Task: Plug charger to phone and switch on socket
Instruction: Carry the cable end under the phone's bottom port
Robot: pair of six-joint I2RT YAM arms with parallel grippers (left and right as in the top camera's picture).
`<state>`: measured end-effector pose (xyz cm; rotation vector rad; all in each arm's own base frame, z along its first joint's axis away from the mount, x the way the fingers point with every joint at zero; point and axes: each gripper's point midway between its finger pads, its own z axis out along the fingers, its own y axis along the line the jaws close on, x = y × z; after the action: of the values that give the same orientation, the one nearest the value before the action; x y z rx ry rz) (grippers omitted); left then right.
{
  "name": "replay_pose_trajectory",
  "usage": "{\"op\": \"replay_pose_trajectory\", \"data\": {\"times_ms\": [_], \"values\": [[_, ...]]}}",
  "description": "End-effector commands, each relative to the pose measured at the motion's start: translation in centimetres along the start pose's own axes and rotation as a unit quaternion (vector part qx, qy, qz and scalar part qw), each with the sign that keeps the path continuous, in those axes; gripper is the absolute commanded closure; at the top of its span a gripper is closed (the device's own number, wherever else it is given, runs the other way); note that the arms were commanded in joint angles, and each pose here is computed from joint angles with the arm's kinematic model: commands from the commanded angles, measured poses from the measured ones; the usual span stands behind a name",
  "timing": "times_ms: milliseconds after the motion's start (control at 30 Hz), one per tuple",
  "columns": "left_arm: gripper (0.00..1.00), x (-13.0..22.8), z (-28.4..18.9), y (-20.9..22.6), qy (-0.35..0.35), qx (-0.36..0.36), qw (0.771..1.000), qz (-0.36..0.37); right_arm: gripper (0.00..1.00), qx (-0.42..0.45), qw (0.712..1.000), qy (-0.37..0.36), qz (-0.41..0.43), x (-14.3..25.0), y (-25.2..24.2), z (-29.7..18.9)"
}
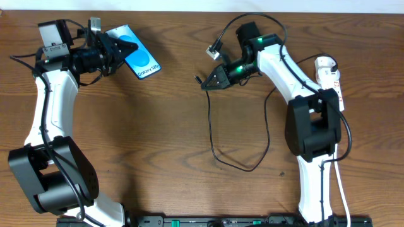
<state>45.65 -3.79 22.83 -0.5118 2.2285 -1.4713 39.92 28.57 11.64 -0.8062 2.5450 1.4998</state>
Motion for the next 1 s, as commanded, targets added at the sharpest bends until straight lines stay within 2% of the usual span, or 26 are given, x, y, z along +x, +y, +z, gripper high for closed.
{"op": "replay_pose_trajectory", "data": {"times_ms": [0, 267, 433, 733, 967], "values": [[0.93, 1.1, -0.8, -3.4, 0.032, 0.064, 0.997, 0.032, 0.99, 0.001, 0.998, -0.039, -0.054, -1.4, 4.6, -3.9], [0.93, 2.1, -1.1, -4.6, 0.060, 0.099, 0.993, 0.033, 0.98, 0.039, 0.992, -0.071, -0.098, -1.1, 11.3, -8.6], [0.93, 2.5, -1.4, -5.4, 0.074, 0.122, 0.989, 0.042, 0.98, 0.041, 0.992, -0.074, -0.093, 1.0, 12.6, -9.1], [0.93, 3.1, -2.0, -7.4, 0.097, 0.173, 0.976, 0.090, 0.99, 0.037, 0.993, -0.102, -0.043, 2.6, 12.1, -5.3], [0.93, 3.3, -2.0, -7.5, 0.106, 0.174, 0.977, 0.069, 0.99, 0.048, 0.991, -0.112, -0.051, 1.2, 14.5, -1.8]]}}
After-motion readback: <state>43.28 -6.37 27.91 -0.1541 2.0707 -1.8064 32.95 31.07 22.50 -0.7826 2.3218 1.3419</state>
